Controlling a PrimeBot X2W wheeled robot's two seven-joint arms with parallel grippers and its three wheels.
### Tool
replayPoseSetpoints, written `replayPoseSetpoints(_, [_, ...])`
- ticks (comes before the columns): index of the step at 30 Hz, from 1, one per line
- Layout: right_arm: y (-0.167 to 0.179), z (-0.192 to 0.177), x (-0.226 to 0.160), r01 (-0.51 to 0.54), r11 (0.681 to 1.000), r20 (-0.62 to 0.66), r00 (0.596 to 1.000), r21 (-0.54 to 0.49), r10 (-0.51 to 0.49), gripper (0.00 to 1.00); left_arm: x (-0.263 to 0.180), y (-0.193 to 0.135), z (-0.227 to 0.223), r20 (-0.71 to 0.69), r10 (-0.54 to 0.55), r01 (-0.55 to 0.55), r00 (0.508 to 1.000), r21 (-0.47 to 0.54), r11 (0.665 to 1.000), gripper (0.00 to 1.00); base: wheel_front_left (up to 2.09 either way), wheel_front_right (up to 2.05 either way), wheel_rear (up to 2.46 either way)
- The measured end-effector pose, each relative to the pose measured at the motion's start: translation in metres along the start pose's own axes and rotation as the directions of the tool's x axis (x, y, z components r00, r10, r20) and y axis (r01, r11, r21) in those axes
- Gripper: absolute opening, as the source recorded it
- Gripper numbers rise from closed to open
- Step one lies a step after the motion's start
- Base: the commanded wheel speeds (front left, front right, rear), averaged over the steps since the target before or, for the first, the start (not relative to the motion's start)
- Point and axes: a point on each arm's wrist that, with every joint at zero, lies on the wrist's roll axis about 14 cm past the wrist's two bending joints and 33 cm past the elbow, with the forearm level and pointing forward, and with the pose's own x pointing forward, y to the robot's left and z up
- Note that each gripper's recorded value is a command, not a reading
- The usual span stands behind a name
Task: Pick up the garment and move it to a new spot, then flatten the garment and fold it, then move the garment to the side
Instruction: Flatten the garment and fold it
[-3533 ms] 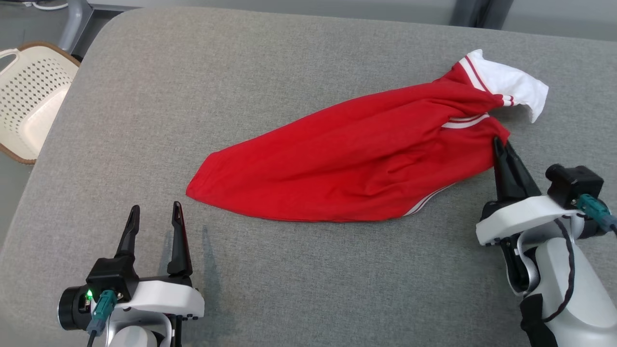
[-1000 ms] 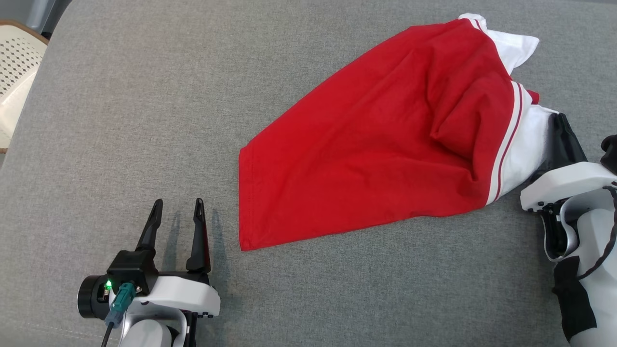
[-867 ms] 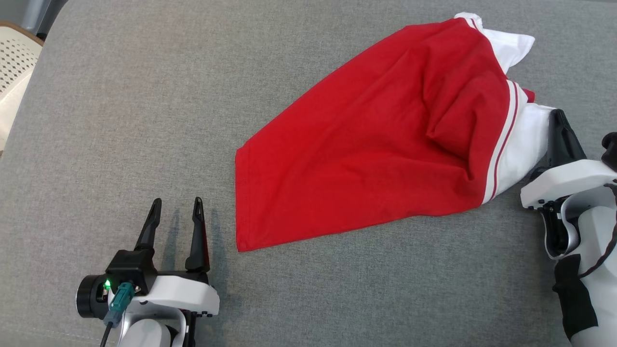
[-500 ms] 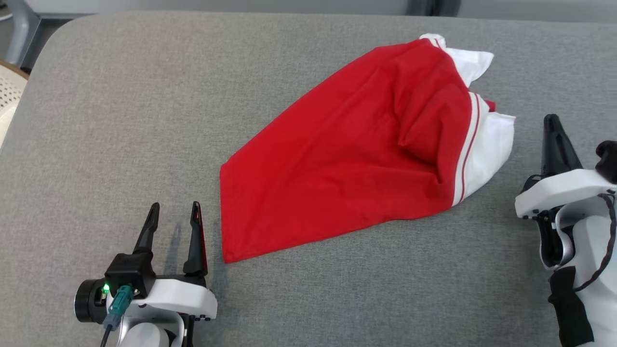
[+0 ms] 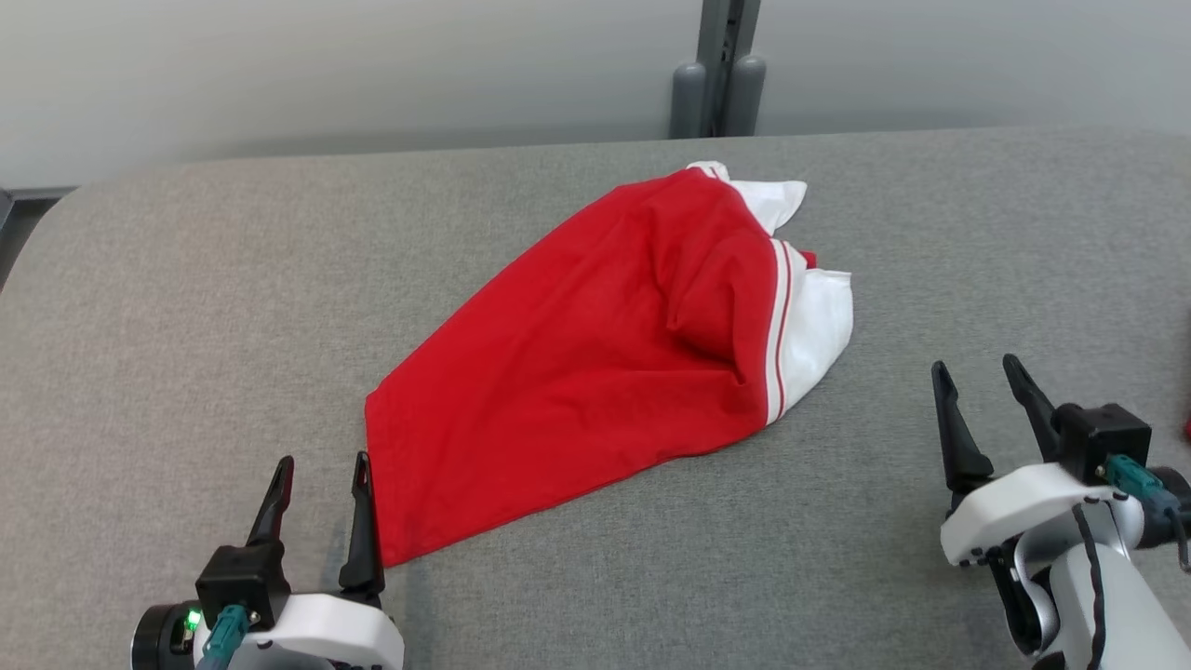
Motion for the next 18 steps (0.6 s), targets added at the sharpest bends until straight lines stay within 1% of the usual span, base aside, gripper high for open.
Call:
replayPoseSetpoints(4, [-0.004,0.001,-0.028,0.023,1.000,0.015,1.000,-0.006,-0.023,1.00,-0.009,-0.008,0.000,0.002,-0.031,0.031,1.000,0.010,0.999,1.00,0.00,0.00,0.00])
replayPoseSetpoints(10, [-0.012,-0.008,-0.065,0.075,0.997,0.006,0.997,0.032,-0.075,1.00,-0.023,-0.015,-0.003,-0.007,-0.056,0.056,0.998,0.010,0.998,1.00,0.00,0.00,0.00])
replayPoseSetpoints(14, [-0.015,-0.010,-0.077,0.093,0.995,0.009,0.996,0.047,-0.094,1.00,-0.025,-0.019,-0.002,-0.002,-0.069,0.069,0.998,0.013,0.998,1.00,0.00,0.00,0.00])
replayPoseSetpoints(18, [-0.012,-0.013,-0.079,0.089,0.995,-0.001,0.996,0.050,-0.089,1.00,-0.027,-0.018,-0.003,-0.004,-0.069,0.069,0.998,0.020,0.997,1.00,0.00,0.00,0.00])
